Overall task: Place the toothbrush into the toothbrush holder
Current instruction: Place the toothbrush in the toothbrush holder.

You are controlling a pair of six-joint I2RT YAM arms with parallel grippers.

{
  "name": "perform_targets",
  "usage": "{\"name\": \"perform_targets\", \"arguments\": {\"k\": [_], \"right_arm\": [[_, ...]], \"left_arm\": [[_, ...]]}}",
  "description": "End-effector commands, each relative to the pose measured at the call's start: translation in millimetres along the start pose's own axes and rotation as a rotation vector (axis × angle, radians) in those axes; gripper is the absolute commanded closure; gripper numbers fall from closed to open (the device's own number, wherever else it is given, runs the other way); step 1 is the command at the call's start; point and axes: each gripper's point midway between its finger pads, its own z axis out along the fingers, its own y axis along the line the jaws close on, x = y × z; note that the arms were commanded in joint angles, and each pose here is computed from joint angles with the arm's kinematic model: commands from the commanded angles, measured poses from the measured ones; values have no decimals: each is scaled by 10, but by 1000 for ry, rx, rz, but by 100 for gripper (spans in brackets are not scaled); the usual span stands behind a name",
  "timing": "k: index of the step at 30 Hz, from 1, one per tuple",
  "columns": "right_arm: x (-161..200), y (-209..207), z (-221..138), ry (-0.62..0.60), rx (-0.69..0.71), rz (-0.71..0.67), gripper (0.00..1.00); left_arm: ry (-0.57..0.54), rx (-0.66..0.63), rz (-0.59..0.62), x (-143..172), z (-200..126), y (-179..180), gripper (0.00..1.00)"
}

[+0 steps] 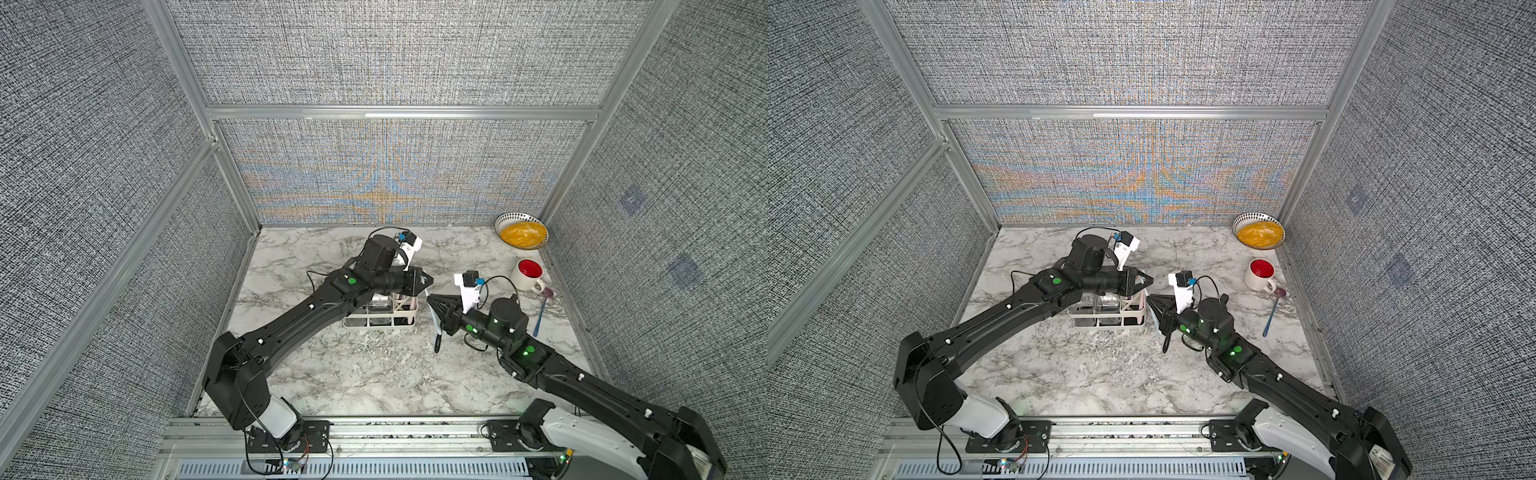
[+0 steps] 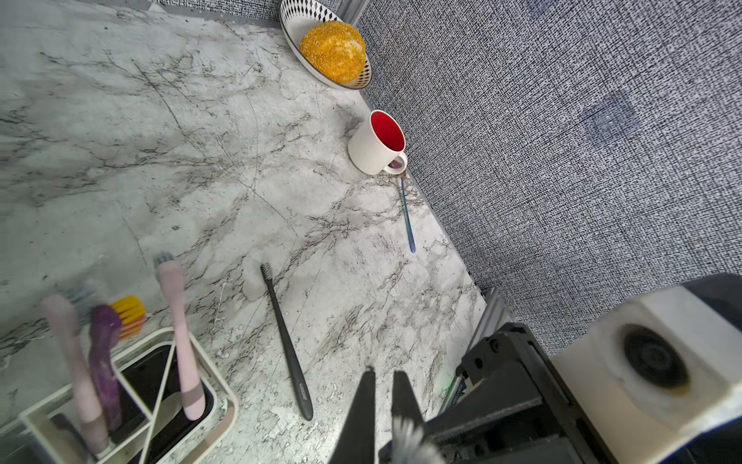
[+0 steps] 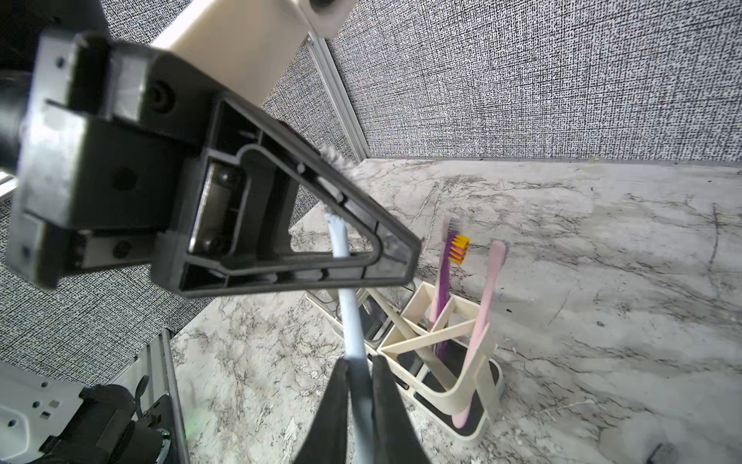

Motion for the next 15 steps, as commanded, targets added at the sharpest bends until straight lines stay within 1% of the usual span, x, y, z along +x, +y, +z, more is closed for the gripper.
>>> {"name": "perform_targets", "arguments": {"k": [1,7,8,12,15], "right_arm": [[-78,-6,-3,-33,2,5,86],[-69,-12,2,-29,0,6,85],[-69,-13,2,-29,-1,4,83],[-73,-26,-38,-37,10,-5,68],[-100,-76,-106,-50,44,-17,63]], "left_arm": [[-4,-39,21,-7,-9,59,99],[-10,-52,34,-27,7,70,99],[-11,-56,37,-31,6,73,99],[-26,-99,67,-74,-11,133,99],[-46,-161,114,-142,-57,202,99]]}}
